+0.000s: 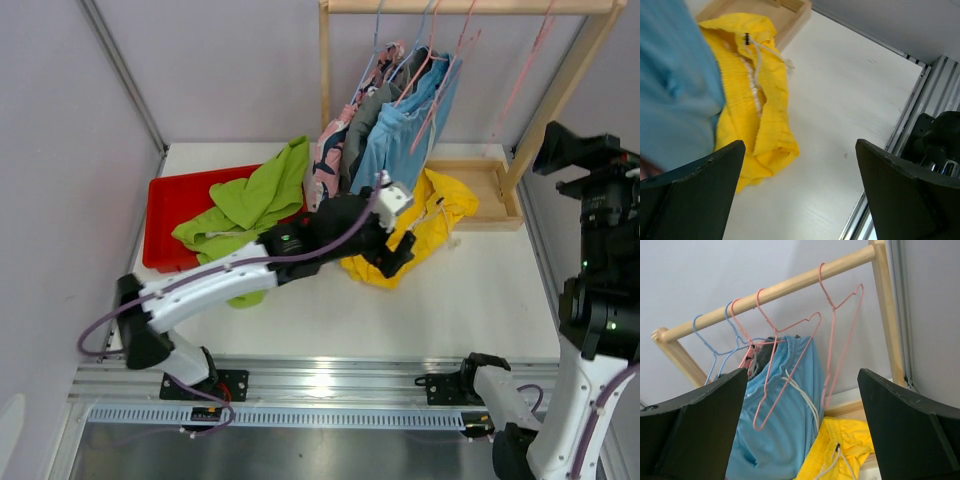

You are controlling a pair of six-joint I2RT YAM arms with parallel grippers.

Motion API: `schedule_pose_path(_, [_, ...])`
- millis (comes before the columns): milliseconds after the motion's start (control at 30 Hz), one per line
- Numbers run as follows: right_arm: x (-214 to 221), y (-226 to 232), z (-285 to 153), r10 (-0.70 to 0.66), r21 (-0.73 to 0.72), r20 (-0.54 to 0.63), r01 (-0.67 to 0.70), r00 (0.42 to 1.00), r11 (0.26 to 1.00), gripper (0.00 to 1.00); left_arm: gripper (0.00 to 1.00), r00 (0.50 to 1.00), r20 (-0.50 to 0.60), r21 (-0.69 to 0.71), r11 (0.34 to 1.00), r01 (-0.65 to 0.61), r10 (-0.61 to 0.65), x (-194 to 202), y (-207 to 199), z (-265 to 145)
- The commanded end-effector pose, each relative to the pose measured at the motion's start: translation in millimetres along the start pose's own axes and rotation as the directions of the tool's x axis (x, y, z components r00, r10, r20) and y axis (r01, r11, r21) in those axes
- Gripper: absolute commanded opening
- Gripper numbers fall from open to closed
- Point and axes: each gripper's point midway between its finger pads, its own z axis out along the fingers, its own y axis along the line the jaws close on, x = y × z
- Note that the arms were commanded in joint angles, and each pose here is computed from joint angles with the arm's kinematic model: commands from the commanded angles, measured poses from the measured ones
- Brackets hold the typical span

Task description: Remove the shorts from the hanger

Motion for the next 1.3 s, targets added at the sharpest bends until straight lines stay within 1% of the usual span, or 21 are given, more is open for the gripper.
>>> schedule_pose_path(0, [34.8, -14.2, -16.3, -0.024, 0.041, -0.108, 0.028, 0.994, 0.999, 0.99, 0.99, 1.000, 0.030, 0.067, 0.998, -0.009, 0.007, -19.5, -20.1, 41.4])
schedule_pose_path(33, [36.0, -14.5, -22.1, -0.026, 0.045, -0.110, 0.031, 0.994, 0.999, 0.99, 0.99, 0.999, -0.048, 0.056, 0.998, -0.015, 0.018, 10.8, -18.7, 74.2])
schedule_pose_path(100, [41.9, -15.4, -37.2, -0.029, 0.048, -0.133, 0.036, 0.991, 0.998, 1.00, 0.99, 0.998, -0.056, 0.026, 0.999, -0.036, 0.037, 8.1, -14.9, 101.8])
schedule_pose_path(133, [44.1, -13.7, -41.0, -0.028, 0.038, -0.141, 0.033, 0.990, 0.999, 0.99, 0.99, 0.991, -0.127, -0.001, 0.999, -0.047, 0.047, 41.6, -9.8, 131.5])
schedule_pose_path(233, [50.8, -9.3, -51.3, -0.021, 0.016, -0.160, 0.024, 0.987, 1.000, 0.99, 0.99, 0.994, -0.095, -0.093, 0.994, -0.064, 0.055, 22.2, 9.2, 165.0])
schedule_pose_path(267, [54.3, -9.3, -53.1, -0.021, 0.015, -0.175, 0.024, 0.984, 1.000, 0.99, 0.99, 0.986, -0.162, -0.144, 0.987, -0.065, 0.042, 54.6, 27.9, 188.7])
schedule_pose_path(300, [54.7, -8.0, -55.4, -0.019, 0.008, -0.178, 0.021, 0.984, 1.000, 0.99, 0.99, 0.982, -0.190, -0.170, 0.984, -0.047, 0.014, 65.0, 36.1, 195.9])
schedule_pose_path(333, [55.1, -5.5, -57.2, -0.018, -0.003, -0.180, 0.018, 0.983, 1.000, 0.99, 0.99, 0.988, -0.153, -0.184, 0.983, -0.021, -0.007, 48.0, 42.6, 202.6])
schedule_pose_path(367, [55.8, -5.2, -58.9, -0.020, -0.007, -0.181, 0.019, 0.983, 1.000, 0.99, 0.99, 0.978, -0.203, -0.208, 0.978, -0.008, -0.035, 74.9, 60.6, 217.5])
schedule_pose_path(467, [58.6, -3.1, -61.7, -0.028, -0.022, -0.191, 0.024, 0.981, 0.999, 0.99, 0.99, 0.966, -0.246, -0.204, 0.978, 0.035, -0.085, 100.2, 71.4, 231.1])
schedule_pose_path(600, [60.0, -6.5, -60.7, -0.030, -0.006, -0.188, 0.030, 0.982, 1.000, 0.99, 0.99, 0.947, -0.308, -0.257, 0.966, 0.004, -0.086, 133.7, 84.9, 232.5])
schedule_pose_path(700, [66.9, -6.1, -59.1, -0.014, -0.008, -0.203, 0.012, 0.979, 1.000, 0.99, 0.70, 0.935, -0.344, -0.269, 0.963, -0.007, -0.089, 151.2, 87.6, 229.1])
schedule_pose_path(733, [67.4, -6.0, -59.2, -0.007, -0.007, -0.203, 0.006, 0.979, 1.000, 0.99, 0.41, 0.933, -0.347, -0.274, 0.962, -0.007, -0.092, 151.4, 88.2, 226.9])
schedule_pose_path(767, [68.8, -5.9, -59.2, 0.002, -0.007, -0.202, -0.003, 0.979, 1.000, 0.99, 0.24, 0.930, -0.356, -0.271, 0.962, -0.006, -0.094, 154.0, 87.4, 224.5])
schedule_pose_path(800, [70.2, -5.0, -59.6, 0.008, -0.012, -0.205, -0.011, 0.979, 1.000, 0.99, 0.01, 0.934, -0.344, -0.262, 0.965, 0.002, -0.096, 144.1, 84.0, 217.4])
schedule_pose_path(900, [72.9, -0.1, -60.9, 0.020, -0.037, -0.211, -0.029, 0.977, 0.999, 0.95, 0.00, 0.949, -0.311, -0.221, 0.975, -0.016, -0.055, 124.0, 61.7, 196.6])
schedule_pose_path(933, [72.6, 0.1, -60.8, 0.022, -0.038, -0.210, -0.030, 0.978, 0.999, 0.93, 0.00, 0.967, -0.250, -0.228, 0.974, -0.019, -0.039, 91.0, 55.9, 176.0])
schedule_pose_path(1000, [73.4, 0.5, -60.2, 0.029, -0.037, -0.212, -0.038, 0.977, 0.999, 0.88, 0.00, 0.977, -0.212, -0.210, 0.977, -0.039, -0.006, 62.8, 32.5, 151.8])
schedule_pose_path(1033, [72.7, 1.7, -59.7, 0.032, -0.041, -0.211, -0.042, 0.977, 0.998, 0.86, 0.00, 0.988, -0.154, -0.206, 0.978, -0.030, -0.002, 30.1, 25.2, 128.3])
schedule_pose_path(1133, [71.5, 5.4, -60.3, 0.049, -0.053, -0.211, -0.061, 0.976, 0.997, 0.85, 0.00, 0.996, -0.092, -0.191, 0.981, -0.017, 0.000, -13.6, 6.3, 82.4])
schedule_pose_path(1267, [70.1, 9.5, -61.7, 0.071, -0.065, -0.212, -0.087, 0.975, 0.994, 0.84, 0.00, 0.996, 0.090, -0.205, 0.978, 0.047, -0.029, -98.3, 8.2, -15.3])
